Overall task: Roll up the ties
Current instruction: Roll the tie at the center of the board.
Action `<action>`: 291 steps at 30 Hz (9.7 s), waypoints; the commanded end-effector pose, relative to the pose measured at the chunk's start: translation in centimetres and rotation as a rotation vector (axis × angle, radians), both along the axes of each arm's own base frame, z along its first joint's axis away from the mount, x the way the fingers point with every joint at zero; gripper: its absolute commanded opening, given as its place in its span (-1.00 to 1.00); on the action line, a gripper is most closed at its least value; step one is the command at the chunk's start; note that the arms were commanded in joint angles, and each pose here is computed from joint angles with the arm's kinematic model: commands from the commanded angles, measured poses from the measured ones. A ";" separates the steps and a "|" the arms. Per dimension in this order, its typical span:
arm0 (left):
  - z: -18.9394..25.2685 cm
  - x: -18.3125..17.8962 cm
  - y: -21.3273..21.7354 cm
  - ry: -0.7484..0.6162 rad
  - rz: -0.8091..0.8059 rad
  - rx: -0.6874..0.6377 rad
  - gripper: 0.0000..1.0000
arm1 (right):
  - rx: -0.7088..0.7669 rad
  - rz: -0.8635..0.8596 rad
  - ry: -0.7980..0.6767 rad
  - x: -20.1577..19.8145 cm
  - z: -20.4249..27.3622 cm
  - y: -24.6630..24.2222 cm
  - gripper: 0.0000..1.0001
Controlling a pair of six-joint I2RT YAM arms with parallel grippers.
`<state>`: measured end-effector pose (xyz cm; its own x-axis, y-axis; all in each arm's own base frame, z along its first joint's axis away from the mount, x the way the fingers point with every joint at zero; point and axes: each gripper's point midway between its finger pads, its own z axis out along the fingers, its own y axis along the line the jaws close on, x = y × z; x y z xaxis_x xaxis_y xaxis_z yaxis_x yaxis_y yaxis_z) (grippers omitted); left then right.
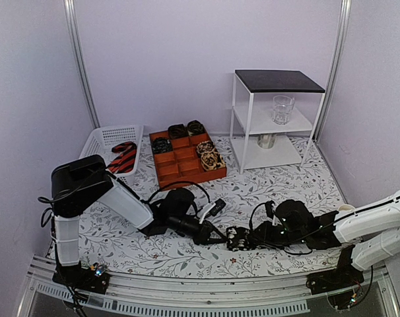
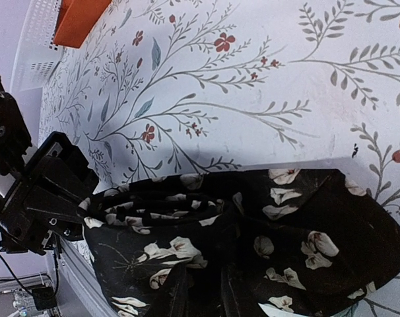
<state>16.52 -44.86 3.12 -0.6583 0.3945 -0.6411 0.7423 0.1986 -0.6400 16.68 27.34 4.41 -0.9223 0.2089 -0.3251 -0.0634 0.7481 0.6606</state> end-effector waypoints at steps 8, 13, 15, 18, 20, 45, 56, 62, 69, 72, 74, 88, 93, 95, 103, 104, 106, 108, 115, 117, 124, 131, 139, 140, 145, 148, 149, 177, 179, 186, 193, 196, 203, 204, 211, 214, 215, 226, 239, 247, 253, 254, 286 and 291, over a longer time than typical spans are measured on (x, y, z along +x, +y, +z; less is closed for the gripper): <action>3.2 -0.1 -2.0 -0.011 -0.028 -0.061 -1.00 | 0.012 0.024 -0.067 0.5 1.9 0.6 -0.63; 4.0 0.6 -1.6 -0.034 -0.001 -0.064 -1.00 | -0.023 0.011 -0.060 1.4 1.2 0.8 -0.63; 4.2 0.7 -1.7 -0.041 -0.004 -0.061 -1.00 | -0.024 0.012 -0.055 1.5 1.0 0.9 -0.63; 4.6 0.9 -2.0 -0.048 -0.008 -0.067 -1.00 | -0.019 0.008 -0.064 1.7 1.2 1.0 -0.63; 4.7 0.9 -2.1 -0.047 -0.013 -0.070 -1.00 | -0.019 -0.001 -0.075 1.8 1.4 0.7 -0.64; 3.8 1.3 -3.7 -0.018 -0.040 -0.044 -1.00 | -0.101 -0.121 -0.154 3.2 1.0 -3.1 -0.42; 4.2 1.6 -4.4 -0.030 -0.039 -0.041 -1.00 | -0.090 -0.157 -0.183 3.4 2.7 -4.3 -0.40; 4.1 1.7 -4.6 -0.030 -0.038 -0.036 -1.00 | -0.073 -0.096 -0.132 2.5 1.6 -3.3 -0.56; 4.3 1.7 -4.7 -0.035 -0.032 -0.035 -1.00 | 0.049 -0.011 -0.104 2.2 2.3 0.1 -0.61; 4.8 1.7 -4.7 -0.044 -0.027 -0.035 -1.00 | 0.074 0.001 -0.111 2.3 2.6 0.8 -0.61; 5.0 1.7 -4.7 -0.049 -0.024 -0.035 -1.00 | 0.058 -0.010 -0.102 2.3 2.1 0.5 -0.61; 6.6 2.2 -4.7 -0.107 0.002 -0.037 -1.00 | 0.189 0.012 -0.086 2.3 4.4 2.4 -0.61; 7.0 1.9 -4.7 -0.106 -0.004 -0.051 -1.00 | 0.145 -0.022 -0.066 2.5 3.1 1.7 -0.61; 6.7 1.5 -4.9 -0.092 -0.020 -0.048 -1.00 | 0.110 -0.043 -0.058 2.4 2.2 0.7 -0.62; 4.8 0.1 -5.5 -0.052 -0.069 -0.024 -1.00 | 0.033 -0.120 -0.082 2.0 1.5 -2.8 -0.52; 4.9 0.1 -5.6 -0.054 -0.071 -0.024 -1.00 | 0.027 -0.125 -0.083 1.9 1.4 -3.1 -0.51; 5.3 0.2 -5.9 -0.060 -0.072 -0.030 -1.00 | 0.004 -0.138 -0.081 1.8 1.1 -3.8 -0.50; 5.4 0.2 -6.1 -0.065 -0.076 -0.030 -1.00 | -0.006 -0.154 -0.084 1.7 1.2 -4.4 -0.46; 5.1 0.3 -6.8 -0.064 -0.082 -0.017 -1.00 | 0.001 -0.187 -0.133 1.7 3.2 -5.9 -0.21; 5.0 0.4 -7.0 -0.065 -0.083 -0.017 -1.00 | 0.034 -0.172 -0.155 1.5 4.3 -5.8 -0.11; 4.9 0.5 -8.2 -0.067 -0.089 -0.019 -1.00 | 0.113 -0.080 -0.154 0.6 5.4 -4.1 0.21; 5.2 1.1 -9.1 -0.074 -0.056 -0.015 -0.94 | 0.028 -0.105 -0.107 1.1 3.2 -4.3 0.15; 6.1 2.8 -6.9 -0.080 0.111 0.034 -0.41 | 0.039 -0.075 -0.079 0.4 1.9 -4.1 -0.14; 5.9 2.9 -6.5 -0.076 0.129 0.045 -0.39 | 0.045 -0.075 -0.078 0.3 1.8 -4.1 -0.16; 4.8 3.2 -4.3 -0.037 0.232 0.086 -0.19 | 0.051 -0.076 -0.059 0.2 1.5 -4.1 -0.18; 4.5 2.8 -4.1 0.019 0.250 0.074 -0.14 | 0.051 -0.082 -0.043 0.1 1.1 -4.1 -0.18; 4.6 2.8 -4.2 0.031 0.249 0.070 -0.13 | 0.055 -0.084 -0.039 0.1 1.1 -4.1 -0.18; 0.1 2.9 -2.3 0.180 0.278 0.086 -0.86 | 0.135 -0.069 0.053 0.0 0.2 -2.4 -0.22; 0.3 3.1 -1.9 0.181 0.298 0.087 -0.80 | 0.135 -0.068 0.058 -0.1 0.0 -2.4 -0.25; 3.4 4.0 -0.7 0.260 0.397 0.026 -0.26 | 0.137 -0.071 0.054 0.1 0.1 -2.3 -0.26; 5.7 3.2 -1.5 0.368 0.368 -0.109 0.32 | 0.130 -0.067 0.051 0.3 0.1 -2.0 -0.26; 3.3 3.1 -1.7 0.409 0.367 -0.072 0.37 | 0.126 -0.058 0.049 0.3 0.1 -1.9 -0.26; 0.8 2.6 -1.1 0.498 0.404 -0.028 0.39 | 0.135 -0.042 0.047 0.3 0.2 -1.6 -0.28; 0.8 2.6 -1.2 0.501 0.402 -0.032 0.39 | 0.135 -0.039 0.048 0.2 0.2 -1.6 -0.28; 0.7 2.3 -2.8 0.589 0.355 -0.088 0.34 | 0.144 -0.020 0.051 0.1 0.1 -1.1 -0.28; 0.4 1.7 -2.9 0.651 0.357 -0.099 0.31 | 0.146 -0.016 0.061 0.1 -0.2 -1.0 -0.30; 0.4 1.6 -2.9 0.661 0.359 -0.106 0.31 | 0.150 -0.014 0.064 0.0 -0.3 -0.9 -0.30; 1.6 1.4 -4.6 0.708 0.315 -0.194 0.18 | 0.180 0.003 0.078 -0.1 -0.2 -0.1 -0.35; 1.8 0.7 -4.4 0.744 0.287 -0.195 0.31 | 0.200 0.001 0.083 0.0 -0.6 0.2 -0.38; 1.1 0.5 -4.5 0.778 0.301 -0.179 0.28 | 0.191 -0.005 0.084 0.1 -1.0 0.1 -0.38; 0.3 -0.1 -4.6 0.816 0.302 -0.141 0.31 | 0.208 -0.002 0.066 0.2 -0.8 0.2 -0.38; 0.2 -0.2 -4.6 0.820 0.302 -0.139 0.30 | 0.209 -0.002 0.063 0.3 -0.7 0.2 -0.38; 2.2 1.8 -2.6 0.671 0.293 -0.211 -0.28 | 0.038 0.038 0.021 0.6 0.3 -0.8 -0.06; 2.3 1.4 -1.7 0.737 0.330 -0.242 -0.08 | 0.108 0.000 0.048 0.5 -0.2 -0.1 -0.16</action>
<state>18.17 -47.02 4.17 -0.9968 0.0427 -0.0677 0.0745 0.1874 -0.9795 17.01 26.62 4.32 -0.9416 0.1791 -0.2851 -0.0750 0.7138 0.6963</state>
